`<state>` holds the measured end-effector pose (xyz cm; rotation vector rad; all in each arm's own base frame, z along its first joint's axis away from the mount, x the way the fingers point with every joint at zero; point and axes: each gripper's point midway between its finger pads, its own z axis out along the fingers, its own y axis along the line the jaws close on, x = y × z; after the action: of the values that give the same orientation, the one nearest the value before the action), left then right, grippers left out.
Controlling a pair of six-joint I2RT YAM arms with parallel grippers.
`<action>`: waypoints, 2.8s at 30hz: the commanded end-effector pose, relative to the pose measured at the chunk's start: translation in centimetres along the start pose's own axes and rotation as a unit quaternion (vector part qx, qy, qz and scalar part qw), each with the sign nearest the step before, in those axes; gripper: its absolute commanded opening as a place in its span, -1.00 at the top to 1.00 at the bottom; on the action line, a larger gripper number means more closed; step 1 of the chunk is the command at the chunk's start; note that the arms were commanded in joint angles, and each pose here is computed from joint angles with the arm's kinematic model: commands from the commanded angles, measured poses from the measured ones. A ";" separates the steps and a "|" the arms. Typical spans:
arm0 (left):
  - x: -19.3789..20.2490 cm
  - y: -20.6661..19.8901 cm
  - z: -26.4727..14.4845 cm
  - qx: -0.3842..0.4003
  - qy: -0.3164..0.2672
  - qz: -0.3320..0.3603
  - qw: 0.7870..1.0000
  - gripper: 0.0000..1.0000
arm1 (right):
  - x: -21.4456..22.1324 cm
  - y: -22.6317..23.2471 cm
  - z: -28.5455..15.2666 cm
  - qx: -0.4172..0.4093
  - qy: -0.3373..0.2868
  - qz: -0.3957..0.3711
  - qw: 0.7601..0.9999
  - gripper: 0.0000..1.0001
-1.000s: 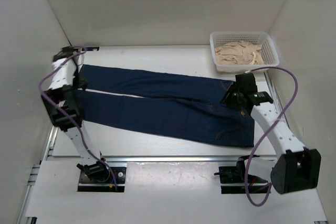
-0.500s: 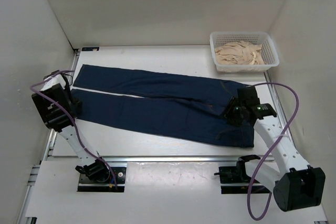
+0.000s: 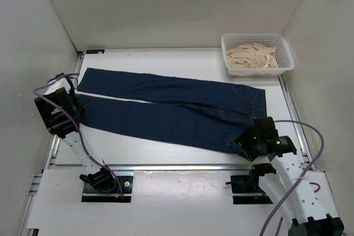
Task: Fold and stack the trousers
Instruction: Fold the trousers
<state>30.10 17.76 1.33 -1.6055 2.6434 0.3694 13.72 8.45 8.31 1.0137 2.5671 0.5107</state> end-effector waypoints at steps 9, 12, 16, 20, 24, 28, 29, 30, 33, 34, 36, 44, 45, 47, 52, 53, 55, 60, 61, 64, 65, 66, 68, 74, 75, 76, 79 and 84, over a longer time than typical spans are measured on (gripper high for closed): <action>-1.7 -0.1 -6.1 0.072 -0.071 -0.008 0.995 0.79 | 0.6 -2.4 2.9 0.042 -0.008 0.117 0.992 -0.33; -1.8 -0.6 -6.7 0.082 -0.077 -0.005 0.994 0.79 | -0.4 -2.6 4.1 0.061 -0.026 0.122 0.990 -0.28; -1.8 -0.6 -7.3 0.088 -0.077 -0.005 0.993 0.79 | -0.9 -2.6 5.6 0.085 -0.022 0.128 0.988 -0.19; -2.1 -0.7 -8.4 0.096 -0.082 -0.007 0.992 0.79 | -1.4 -3.1 6.7 0.106 -0.029 0.127 0.986 0.11; -2.2 -0.7 -10.6 0.114 -0.098 -0.001 0.989 0.79 | -3.2 -2.5 6.0 0.105 -0.068 0.118 0.985 1.00; -2.7 -1.2 -13.1 0.137 -0.123 0.003 0.983 0.79 | -6.5 -0.6 1.6 0.085 -0.140 0.077 0.983 1.00; -3.1 -1.3 -13.6 0.141 -0.130 0.006 0.981 0.79 | -7.4 -0.1 0.7 0.077 -0.160 0.054 0.983 1.00; -3.5 -1.9 -14.9 0.152 -0.144 0.010 0.978 0.79 | -8.9 1.1 -0.8 0.062 -0.192 0.046 0.978 1.00; -4.8 -3.6 -16.2 0.153 -0.158 0.020 0.975 0.79 | -11.2 2.3 -3.0 0.072 -0.232 0.024 0.970 1.00; -4.7 -4.1 -16.5 0.153 -0.156 0.027 0.976 0.79 | -11.7 2.6 -3.2 0.079 -0.238 0.019 0.968 1.00; -5.7 -5.6 -18.2 0.166 -0.176 0.033 0.970 0.79 | -13.1 3.5 -3.3 0.097 -0.247 0.005 0.964 1.00; -9.1 -11.9 -18.9 0.176 -0.206 0.048 0.961 0.79 | -19.8 9.8 -2.9 0.111 -0.304 -0.023 0.946 1.00; -9.5 -12.7 -20.1 0.186 -0.218 0.054 0.956 0.79 | -21.0 10.8 -3.5 0.109 -0.316 -0.023 0.942 1.00; -10.2 -13.8 -18.6 0.180 -0.211 0.057 0.959 0.79 | -22.0 11.7 -2.3 0.123 -0.312 -0.032 0.942 1.00; -11.0 -16.2 -18.3 0.198 -0.217 0.065 0.954 0.79 | -24.8 13.7 -0.6 0.139 -0.323 -0.048 0.935 1.00; -11.2 -17.1 -18.3 0.203 -0.223 0.072 0.951 0.79 | -25.6 14.0 0.1 0.146 -0.322 -0.045 0.934 1.00; -11.3 -17.5 -18.2 0.209 -0.224 0.072 0.949 0.79 | -26.2 14.6 1.2 0.153 -0.317 -0.051 0.935 1.00; -11.6 -20.9 -17.8 0.255 -0.223 0.083 0.937 0.79 | -27.7 14.7 3.1 0.164 -0.314 -0.032 0.935 1.00; -12.2 -21.8 -18.3 0.272 -0.233 0.081 0.930 0.79 | -28.2 14.2 3.7 0.169 -0.314 -0.021 0.934 1.00; -12.0 -23.0 -19.2 0.293 -0.238 0.083 0.922 0.79 | -29.1 13.8 4.0 0.176 -0.316 -0.011 0.932 1.00; -12.0 -22.8 -20.0 0.299 -0.241 0.075 0.920 0.79 | -29.0 13.9 4.1 0.173 -0.312 -0.012 0.934 1.00; -11.5 -21.9 -20.1 0.289 -0.237 0.075 0.924 0.79 | -29.0 13.9 4.1 0.173 -0.312 -0.012 0.934 1.00; -11.1 -21.0 -20.7 0.285 -0.239 0.074 0.925 0.79 | -28.7 13.8 4.2 0.174 -0.304 -0.018 0.937 1.00; -10.2 -15.0 -22.5 0.235 -0.259 0.061 0.935 0.79 | -27.0 12.3 2.4 0.168 -0.303 -0.018 0.938 1.00; -10.4 -14.2 -22.6 0.228 -0.263 0.060 0.936 0.79 | -26.8 12.3 1.5 0.161 -0.309 -0.016 0.937 1.00; -9.9 -13.1 -22.7 0.217 -0.262 0.059 0.939 0.79 | -26.2 11.4 1.7 0.167 -0.304 -0.017 0.938 1.00; -9.6 -10.0 -22.5 0.182 -0.262 0.050 0.946 0.79 | -25.0 10.2 0.5 0.164 -0.306 -0.021 0.937 1.00; -8.3 -7.4 -21.9 0.157 -0.258 0.051 0.952 0.79 | -23.6 9.1 -1.1 0.152 -0.310 -0.019 0.938 1.00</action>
<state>44.78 12.65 19.78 -1.0635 2.3676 0.1042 36.37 0.81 16.56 0.9944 2.1757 -0.0689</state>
